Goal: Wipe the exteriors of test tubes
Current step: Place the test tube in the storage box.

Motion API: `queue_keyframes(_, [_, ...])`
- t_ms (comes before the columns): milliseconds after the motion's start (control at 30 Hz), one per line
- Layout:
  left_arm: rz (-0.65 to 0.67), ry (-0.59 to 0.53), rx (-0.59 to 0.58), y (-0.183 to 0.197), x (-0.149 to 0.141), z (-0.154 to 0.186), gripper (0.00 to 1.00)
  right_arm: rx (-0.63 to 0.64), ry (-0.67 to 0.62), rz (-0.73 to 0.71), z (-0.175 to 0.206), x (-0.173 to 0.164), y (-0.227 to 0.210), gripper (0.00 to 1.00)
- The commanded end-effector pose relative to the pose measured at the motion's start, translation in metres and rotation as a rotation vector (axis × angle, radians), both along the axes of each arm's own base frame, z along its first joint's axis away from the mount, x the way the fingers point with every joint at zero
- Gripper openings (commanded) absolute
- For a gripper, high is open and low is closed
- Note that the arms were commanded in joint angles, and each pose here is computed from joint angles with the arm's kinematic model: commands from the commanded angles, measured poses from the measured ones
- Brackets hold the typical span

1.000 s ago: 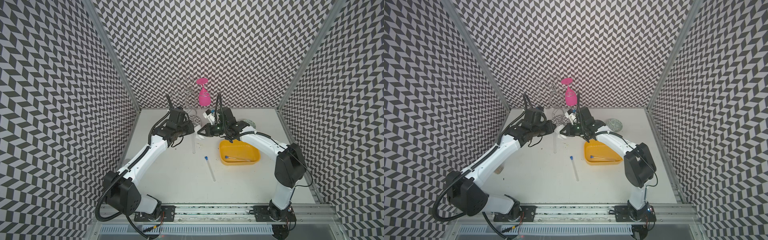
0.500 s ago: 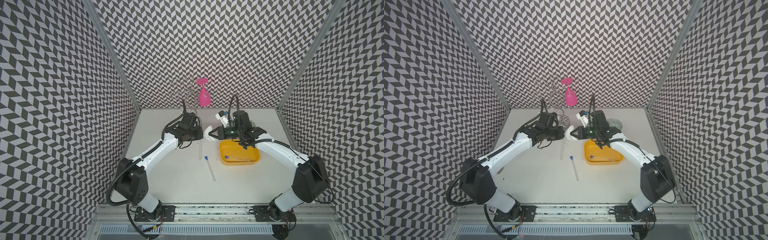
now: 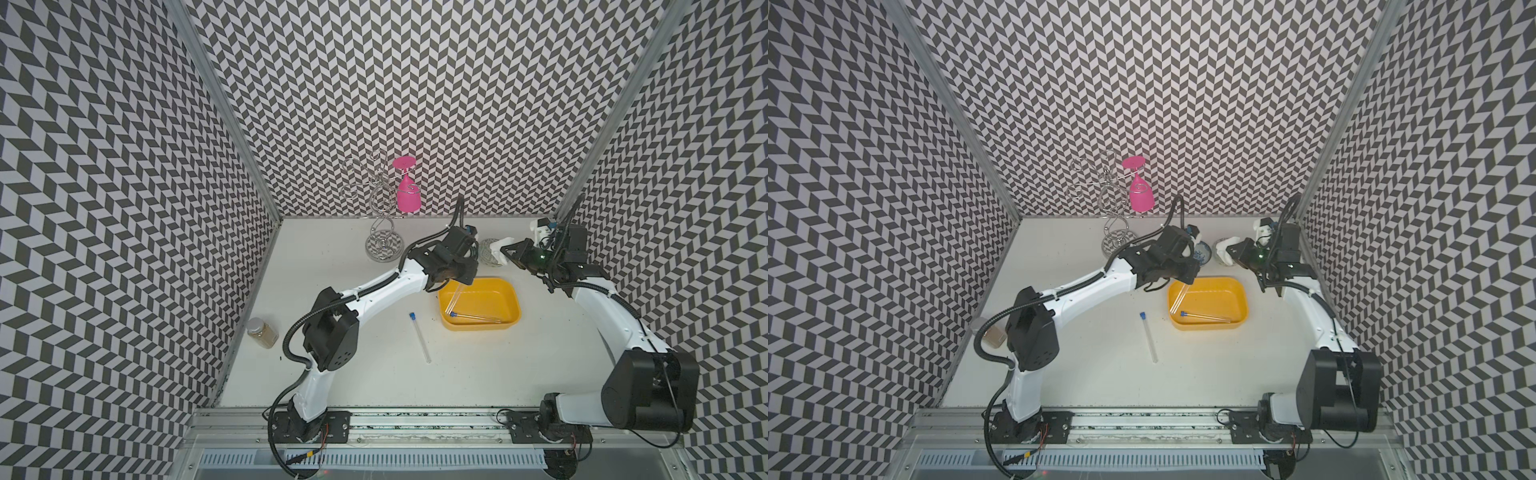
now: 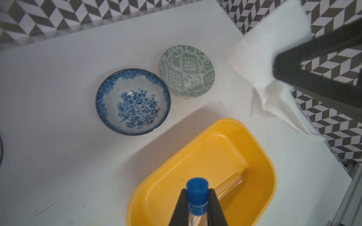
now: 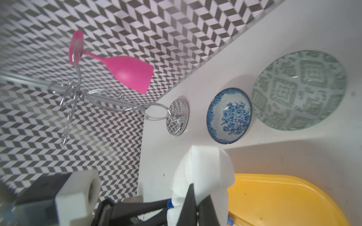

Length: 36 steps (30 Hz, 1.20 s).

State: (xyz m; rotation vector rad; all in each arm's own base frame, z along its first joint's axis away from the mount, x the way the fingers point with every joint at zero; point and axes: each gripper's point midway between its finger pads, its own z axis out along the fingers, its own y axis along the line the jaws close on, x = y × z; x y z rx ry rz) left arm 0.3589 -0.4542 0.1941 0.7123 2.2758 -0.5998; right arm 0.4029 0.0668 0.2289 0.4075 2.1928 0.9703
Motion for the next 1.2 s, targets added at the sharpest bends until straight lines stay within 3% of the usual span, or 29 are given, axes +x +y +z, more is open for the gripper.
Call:
queue_keyframes(0, [-0.071,-0.08,0.088,-0.02,-0.006,-0.016,0.08,-0.02,0.013,-0.063,-0.001,-0.005,-0.018,0.0])
queue_keyframes(200, [-0.135,-0.165,0.17,-0.048,-0.02,-0.055,0.09,-0.03,0.027,-0.09,-0.004,-0.01,-0.026,0.0])
queue_keyframes(433, [-0.142,-0.242,0.225,-0.057,-0.015,-0.083,0.13,-0.033,0.04,-0.095,-0.007,-0.016,-0.026,0.0])
queue_keyframes(667, [-0.165,-0.272,0.206,-0.067,-0.01,-0.086,0.13,-0.025,0.043,-0.098,-0.004,-0.019,-0.025,0.0])
queue_keyframes(867, [-0.183,-0.24,0.201,-0.07,-0.008,-0.108,0.19,-0.01,0.046,-0.088,-0.006,-0.019,-0.023,0.0])
queue_keyframes(900, [-0.181,-0.235,0.199,-0.07,-0.007,-0.11,0.25,-0.007,0.048,-0.087,-0.006,-0.019,-0.022,0.0])
queue_keyframes(967, [-0.184,-0.234,0.196,-0.07,-0.008,-0.108,0.5,-0.002,0.047,-0.084,-0.006,-0.018,-0.022,0.0])
queue_keyframes(1033, [-0.173,-0.241,0.193,-0.068,-0.006,-0.098,0.89,0.001,0.042,-0.082,-0.005,-0.017,-0.021,0.0])
queue_keyframes(1067, [-0.16,-0.243,0.191,-0.067,-0.003,-0.091,0.98,0.0,0.04,-0.083,-0.004,-0.017,-0.022,0.0])
queue_keyframes(1167, [-0.107,-0.22,0.177,-0.054,0.0,-0.057,1.0,-0.007,0.022,-0.085,-0.001,-0.015,-0.023,0.0])
